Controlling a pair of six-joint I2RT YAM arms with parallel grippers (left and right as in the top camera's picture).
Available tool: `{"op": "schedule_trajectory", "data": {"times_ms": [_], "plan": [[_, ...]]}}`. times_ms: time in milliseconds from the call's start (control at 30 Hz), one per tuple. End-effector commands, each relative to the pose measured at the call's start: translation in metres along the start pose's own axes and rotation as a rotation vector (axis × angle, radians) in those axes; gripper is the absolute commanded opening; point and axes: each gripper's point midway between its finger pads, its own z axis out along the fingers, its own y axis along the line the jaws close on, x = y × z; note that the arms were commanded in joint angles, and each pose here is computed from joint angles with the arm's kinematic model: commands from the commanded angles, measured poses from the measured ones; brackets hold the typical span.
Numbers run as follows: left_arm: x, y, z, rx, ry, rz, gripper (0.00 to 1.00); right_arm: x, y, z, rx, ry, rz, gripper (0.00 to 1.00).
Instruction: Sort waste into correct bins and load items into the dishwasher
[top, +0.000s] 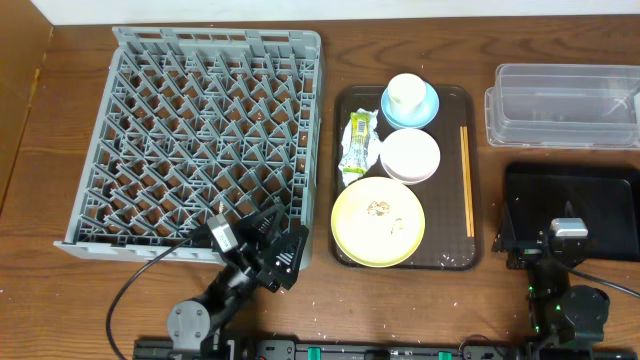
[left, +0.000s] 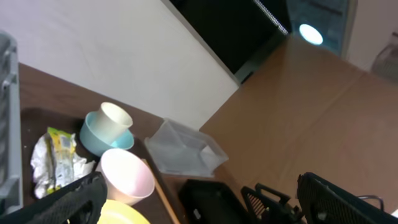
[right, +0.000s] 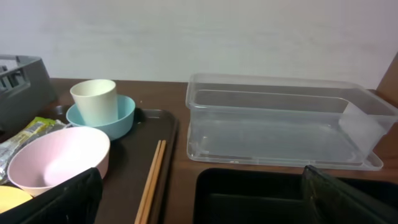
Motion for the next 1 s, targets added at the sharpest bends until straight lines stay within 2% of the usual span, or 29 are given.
{"op": "schedule_trajectory", "data": {"times_ms": [0,200,400,467,600,700,833,967], "plan": [[-0.026,-0.035,0.004,0.025,0.006,0.159,0.99,0.001,-0.004,0.0,0.018,0.0,0.011,0.99],[-0.052,-0.043,0.024,-0.1,0.155,0.282,0.99,0.001,-0.004,0.0,0.018,0.0,0.011,0.99],[-0.056,-0.046,0.048,-0.172,0.489,0.28,0.98,0.001,-0.004,0.0,0.018,0.0,0.011,0.99],[-0.049,-0.044,0.051,-0.205,0.619,0.28,0.99,0.001,-0.004,0.0,0.018,0.0,0.011,0.99],[-0.03,-0.01,0.047,-0.467,0.877,0.29,0.99,0.001,-0.004,0.0,0.018,0.0,0.011,0.99],[-0.007,0.008,0.046,-0.6,1.061,0.372,0.99,0.001,-0.004,0.0,0.018,0.0,0.011,0.99],[0.027,0.017,0.06,-0.618,1.199,0.484,0.99,0.001,-0.004,0.0,0.018,0.0,0.011,0.99],[0.053,0.017,0.08,-0.59,1.238,0.578,0.98,0.001,-0.004,0.0,0.018,0.0,0.011,0.99]]}}
